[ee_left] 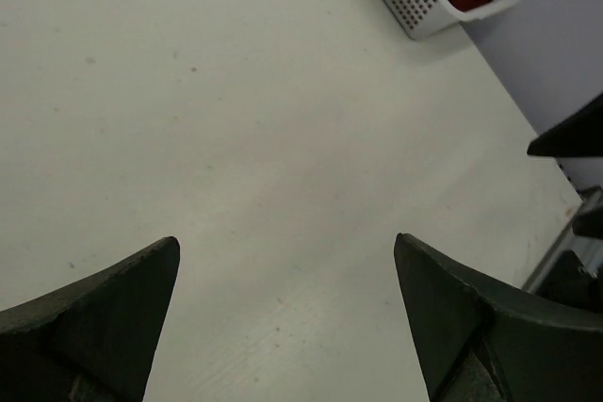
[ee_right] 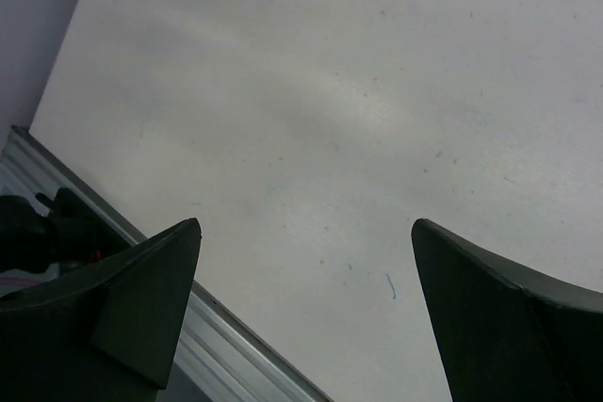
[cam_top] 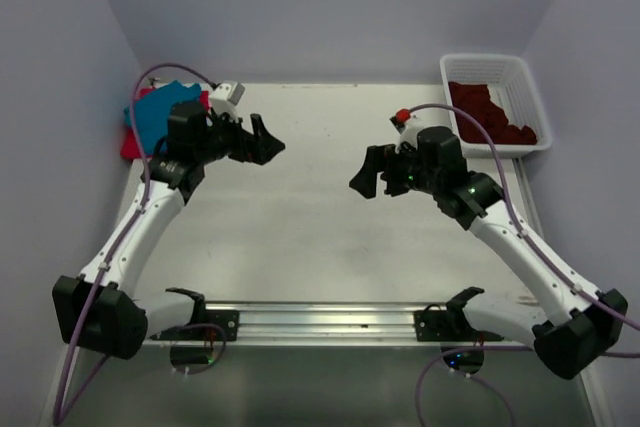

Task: Fold and stack the t-shirts
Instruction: Neatly place the folded tshirt to the corner

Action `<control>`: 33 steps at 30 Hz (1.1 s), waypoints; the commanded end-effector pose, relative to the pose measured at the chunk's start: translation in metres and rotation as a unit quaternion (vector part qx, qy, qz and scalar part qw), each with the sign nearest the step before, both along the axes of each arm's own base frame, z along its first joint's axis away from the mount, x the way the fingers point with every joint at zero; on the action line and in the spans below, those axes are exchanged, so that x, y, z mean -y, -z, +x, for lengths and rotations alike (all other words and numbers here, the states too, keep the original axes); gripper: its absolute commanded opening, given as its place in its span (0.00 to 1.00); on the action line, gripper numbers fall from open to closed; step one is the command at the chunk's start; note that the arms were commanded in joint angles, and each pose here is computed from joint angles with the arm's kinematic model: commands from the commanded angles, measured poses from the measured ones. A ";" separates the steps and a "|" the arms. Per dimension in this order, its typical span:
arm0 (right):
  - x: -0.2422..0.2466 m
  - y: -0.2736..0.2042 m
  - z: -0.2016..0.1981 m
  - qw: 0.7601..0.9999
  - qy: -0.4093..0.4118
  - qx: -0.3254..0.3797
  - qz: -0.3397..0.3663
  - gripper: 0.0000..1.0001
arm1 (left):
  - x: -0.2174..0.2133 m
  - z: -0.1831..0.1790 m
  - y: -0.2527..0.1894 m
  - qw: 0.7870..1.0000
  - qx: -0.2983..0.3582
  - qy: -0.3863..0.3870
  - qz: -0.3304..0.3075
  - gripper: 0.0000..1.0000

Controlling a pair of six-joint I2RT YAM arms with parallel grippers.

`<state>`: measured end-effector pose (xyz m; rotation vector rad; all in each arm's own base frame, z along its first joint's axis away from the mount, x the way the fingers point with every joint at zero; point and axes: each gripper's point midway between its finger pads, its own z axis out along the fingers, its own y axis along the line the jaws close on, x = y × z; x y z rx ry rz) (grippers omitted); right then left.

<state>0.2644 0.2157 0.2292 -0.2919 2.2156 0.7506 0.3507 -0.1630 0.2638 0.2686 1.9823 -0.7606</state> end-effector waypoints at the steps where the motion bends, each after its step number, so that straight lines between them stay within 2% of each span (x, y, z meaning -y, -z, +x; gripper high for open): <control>1: 0.015 -0.019 -0.027 1.000 0.002 0.007 -0.006 0.99 | 0.030 -0.056 -0.006 0.996 0.013 0.087 -0.025 1.00; 5: 0.038 -0.028 -0.047 0.999 0.025 0.027 -0.013 0.99 | 0.024 -0.103 -0.008 0.995 0.030 0.088 -0.038 1.00; 11: 0.048 -0.033 -0.062 0.999 0.025 0.035 -0.010 0.99 | 0.020 -0.136 -0.019 0.993 0.034 0.099 -0.061 1.00; 24: 0.051 -0.043 -0.060 0.998 0.026 0.052 -0.018 0.99 | 0.022 -0.142 -0.017 0.991 0.035 0.113 -0.066 1.00; 33: 0.059 -0.028 -0.054 0.997 0.045 0.045 -0.043 0.99 | 0.012 -0.130 -0.005 0.996 0.038 0.075 -0.040 1.00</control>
